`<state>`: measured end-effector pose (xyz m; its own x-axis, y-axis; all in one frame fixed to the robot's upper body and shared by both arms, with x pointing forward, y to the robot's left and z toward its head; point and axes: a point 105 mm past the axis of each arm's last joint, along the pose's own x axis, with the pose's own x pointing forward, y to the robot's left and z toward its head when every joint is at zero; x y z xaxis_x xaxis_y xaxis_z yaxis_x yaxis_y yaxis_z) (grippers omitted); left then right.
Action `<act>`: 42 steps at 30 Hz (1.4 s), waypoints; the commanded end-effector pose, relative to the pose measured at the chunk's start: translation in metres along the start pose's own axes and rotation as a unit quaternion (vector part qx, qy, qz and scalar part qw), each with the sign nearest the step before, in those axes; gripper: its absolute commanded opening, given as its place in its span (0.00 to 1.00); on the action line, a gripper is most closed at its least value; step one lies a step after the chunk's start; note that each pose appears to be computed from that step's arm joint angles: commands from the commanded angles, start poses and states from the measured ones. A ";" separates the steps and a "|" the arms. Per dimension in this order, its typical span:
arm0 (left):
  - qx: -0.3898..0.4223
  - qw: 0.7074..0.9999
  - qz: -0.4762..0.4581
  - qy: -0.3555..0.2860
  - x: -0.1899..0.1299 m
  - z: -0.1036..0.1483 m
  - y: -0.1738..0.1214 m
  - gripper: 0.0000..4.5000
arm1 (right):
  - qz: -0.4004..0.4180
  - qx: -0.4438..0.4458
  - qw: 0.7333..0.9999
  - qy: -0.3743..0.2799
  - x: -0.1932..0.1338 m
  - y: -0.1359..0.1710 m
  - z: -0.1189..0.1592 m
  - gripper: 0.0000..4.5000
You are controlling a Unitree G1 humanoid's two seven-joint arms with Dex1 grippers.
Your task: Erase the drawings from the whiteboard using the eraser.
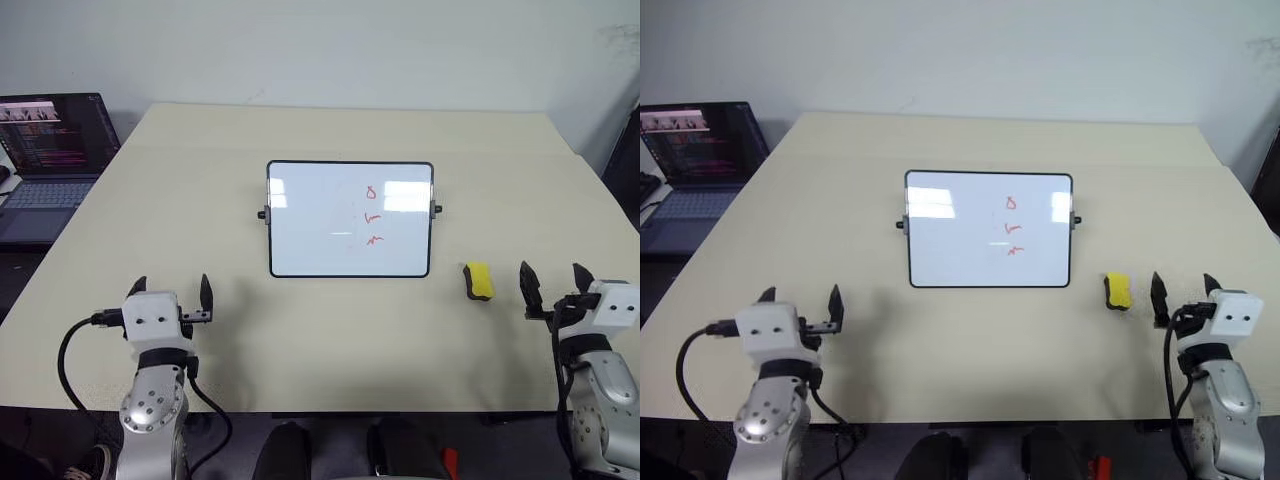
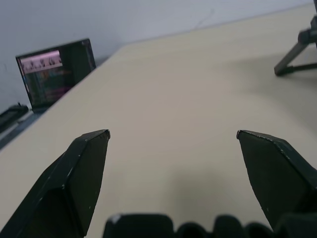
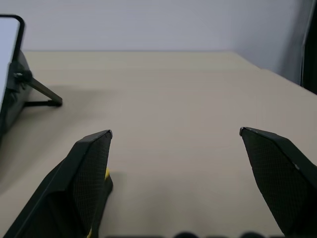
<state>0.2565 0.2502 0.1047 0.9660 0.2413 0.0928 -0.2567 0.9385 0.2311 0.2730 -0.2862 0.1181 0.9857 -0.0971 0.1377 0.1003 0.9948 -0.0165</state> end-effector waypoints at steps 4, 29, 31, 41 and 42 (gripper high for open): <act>0.000 0.999 0.032 -0.016 0.000 0.005 0.001 1.00 | -0.034 -0.004 0.999 0.003 0.011 -0.022 0.006 0.99; -0.022 0.954 -0.285 -0.088 0.021 0.067 -0.025 1.00 | 0.078 0.026 0.997 -0.009 0.025 0.060 0.024 0.99; -0.022 0.933 -0.344 -0.099 0.022 0.080 -0.040 1.00 | 0.067 0.010 0.998 -0.017 0.027 0.060 0.028 0.99; -0.013 0.834 -0.536 -0.130 0.015 0.118 -0.110 1.00 | 0.069 -0.016 0.993 0.091 0.017 0.073 0.017 0.99; -0.008 0.817 -0.562 -0.128 0.010 0.118 -0.117 1.00 | 0.071 -0.011 0.992 0.105 0.016 0.075 0.016 0.99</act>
<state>0.2981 0.1237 0.1888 0.6153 -0.7873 0.0386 0.7492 0.5994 0.2818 0.2958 -0.2155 0.1211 0.9949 0.0322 -0.0952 -0.0362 0.9985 -0.0408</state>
